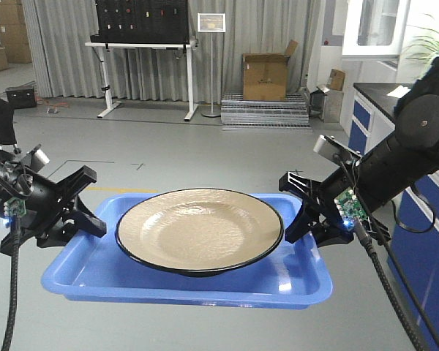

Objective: Place disk in tray to left cabinet
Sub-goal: 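Hold the tray level with both grippers while driving to the cabinet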

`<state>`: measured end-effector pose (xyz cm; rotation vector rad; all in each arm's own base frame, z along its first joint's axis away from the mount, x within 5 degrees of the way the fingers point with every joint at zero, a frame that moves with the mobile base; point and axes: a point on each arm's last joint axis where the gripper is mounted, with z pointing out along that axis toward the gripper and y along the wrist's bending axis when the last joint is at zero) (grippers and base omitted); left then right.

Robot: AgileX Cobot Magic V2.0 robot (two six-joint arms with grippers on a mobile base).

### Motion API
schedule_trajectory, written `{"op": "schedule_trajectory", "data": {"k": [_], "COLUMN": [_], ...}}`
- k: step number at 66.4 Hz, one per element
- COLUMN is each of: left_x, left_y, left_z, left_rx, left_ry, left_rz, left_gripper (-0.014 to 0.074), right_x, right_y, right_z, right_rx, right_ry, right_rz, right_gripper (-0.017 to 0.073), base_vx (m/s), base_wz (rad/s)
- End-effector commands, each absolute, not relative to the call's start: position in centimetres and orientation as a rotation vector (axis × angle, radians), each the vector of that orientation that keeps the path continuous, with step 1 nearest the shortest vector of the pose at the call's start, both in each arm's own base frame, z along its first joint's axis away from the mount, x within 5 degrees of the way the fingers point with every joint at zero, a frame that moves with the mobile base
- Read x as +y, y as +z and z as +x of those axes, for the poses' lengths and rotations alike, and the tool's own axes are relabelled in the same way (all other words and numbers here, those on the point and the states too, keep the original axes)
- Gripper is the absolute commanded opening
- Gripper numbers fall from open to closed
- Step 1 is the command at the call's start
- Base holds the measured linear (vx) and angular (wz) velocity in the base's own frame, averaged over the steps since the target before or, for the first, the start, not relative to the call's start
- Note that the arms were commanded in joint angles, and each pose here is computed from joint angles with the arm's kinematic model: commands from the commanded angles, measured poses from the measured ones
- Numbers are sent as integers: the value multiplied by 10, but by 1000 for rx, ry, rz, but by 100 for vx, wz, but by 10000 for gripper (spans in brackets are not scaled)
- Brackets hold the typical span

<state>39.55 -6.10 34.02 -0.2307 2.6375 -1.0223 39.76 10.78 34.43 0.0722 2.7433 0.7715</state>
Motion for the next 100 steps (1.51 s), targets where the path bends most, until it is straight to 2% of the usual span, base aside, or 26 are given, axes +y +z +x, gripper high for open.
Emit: {"op": "schedule_trajectory", "data": {"k": [1, 100], "left_x": [-84, -84], "left_y": [386, 387], "left_z": [376, 376], "left_rx": [2503, 2502], "left_ry": [-1295, -1295], "left_rz": [-176, -177], "left_gripper": [0, 0], "right_x": [126, 126], "right_y": [388, 388], "right_z": [381, 382], "right_rx": [2578, 2578], "right_ry": [1016, 1014], "right_rz": [35, 34], "right_gripper": [-6, -6], "base_vx": [61, 66], "base_wz": [6, 1]}}
